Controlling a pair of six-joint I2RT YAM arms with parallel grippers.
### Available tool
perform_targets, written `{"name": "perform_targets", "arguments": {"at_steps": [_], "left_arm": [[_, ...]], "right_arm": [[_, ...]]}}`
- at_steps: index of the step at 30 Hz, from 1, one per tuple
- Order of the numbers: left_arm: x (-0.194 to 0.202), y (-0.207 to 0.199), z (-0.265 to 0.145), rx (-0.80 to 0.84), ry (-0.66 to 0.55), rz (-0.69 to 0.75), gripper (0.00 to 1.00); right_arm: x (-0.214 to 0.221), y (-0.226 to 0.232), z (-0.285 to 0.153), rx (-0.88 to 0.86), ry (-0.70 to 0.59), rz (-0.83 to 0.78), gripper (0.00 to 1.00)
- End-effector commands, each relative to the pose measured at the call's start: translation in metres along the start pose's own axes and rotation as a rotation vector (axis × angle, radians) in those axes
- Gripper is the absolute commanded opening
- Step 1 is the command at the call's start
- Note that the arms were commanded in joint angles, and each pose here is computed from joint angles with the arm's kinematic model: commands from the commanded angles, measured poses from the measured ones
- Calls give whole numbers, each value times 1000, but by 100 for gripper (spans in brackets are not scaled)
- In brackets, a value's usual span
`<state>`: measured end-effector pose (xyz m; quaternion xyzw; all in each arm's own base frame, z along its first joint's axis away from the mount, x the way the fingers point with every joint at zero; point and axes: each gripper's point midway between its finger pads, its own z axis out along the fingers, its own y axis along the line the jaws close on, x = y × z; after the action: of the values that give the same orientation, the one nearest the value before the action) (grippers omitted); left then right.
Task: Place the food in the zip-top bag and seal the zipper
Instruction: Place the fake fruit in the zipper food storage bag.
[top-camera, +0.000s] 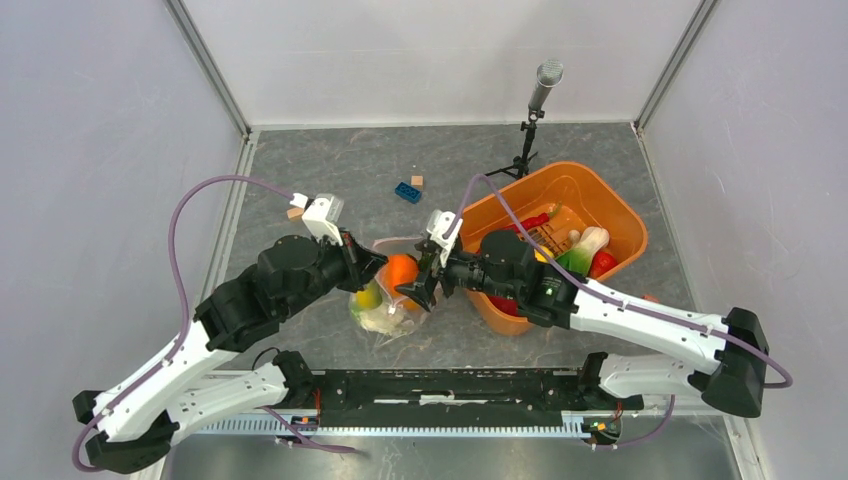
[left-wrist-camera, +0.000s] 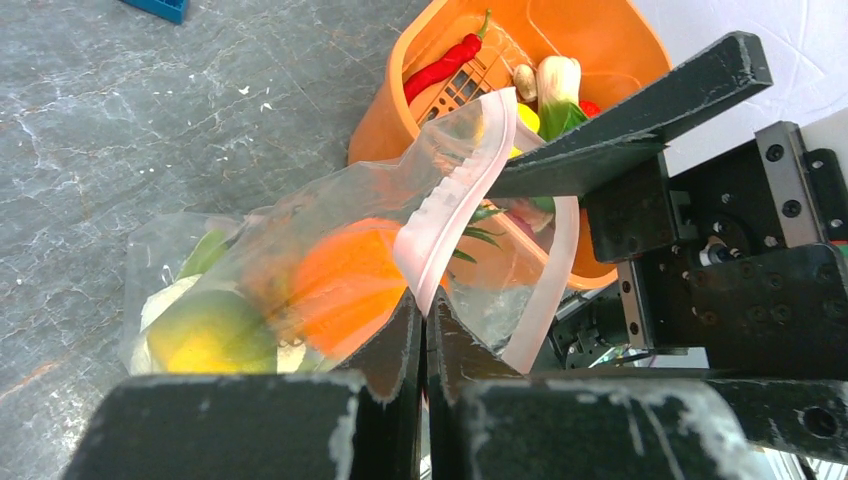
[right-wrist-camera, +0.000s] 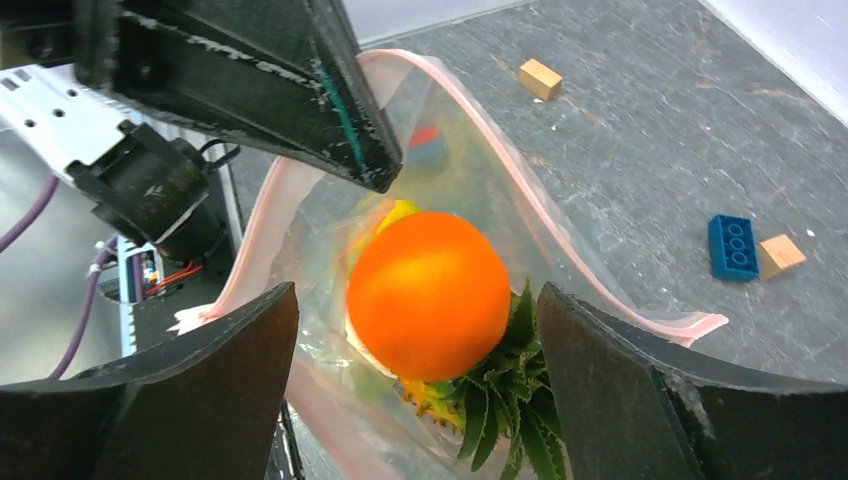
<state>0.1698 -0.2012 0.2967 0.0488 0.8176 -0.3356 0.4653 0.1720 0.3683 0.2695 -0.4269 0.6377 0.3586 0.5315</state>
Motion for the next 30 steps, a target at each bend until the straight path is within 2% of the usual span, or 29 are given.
{"name": "perform_targets", "arguments": {"at_steps": [1,2,4,6,10,13,16,19,22,25,30], "left_arm": [[-24,-4,-11,7,-90,-29,2],[-25,-3,-12,3,-95,-32,2],[-27,1,-13,-10,-114,-42,2],[-28,3,-15,-21,-125,-42,2],[-27,4,-13,-26,-123,-40,2],[-23,1,-9,-15,-99,-33,2],[-21,-1,-6,-5,-90,-30,2],[-22,-1,-7,-4,-95,-29,2],[-23,0,-10,-5,-105,-29,2],[-23,0,-10,-4,-106,-30,2],[-21,0,-8,-2,-97,-30,2]], "right_arm": [[-35,13,-13,-68,-99,-23,89],[-39,12,-17,-59,-117,-24,86],[-48,10,-28,-40,-168,-27,70],[-55,7,-35,-20,-185,-29,64],[-70,-11,-57,91,-241,-36,64],[-67,-49,-81,317,-265,-12,66],[-38,-99,-105,624,-174,28,66],[9,-140,-125,839,3,61,66],[56,-174,-146,952,164,170,65],[95,-193,-160,980,245,255,66],[149,-213,-188,1135,341,386,71]]}}
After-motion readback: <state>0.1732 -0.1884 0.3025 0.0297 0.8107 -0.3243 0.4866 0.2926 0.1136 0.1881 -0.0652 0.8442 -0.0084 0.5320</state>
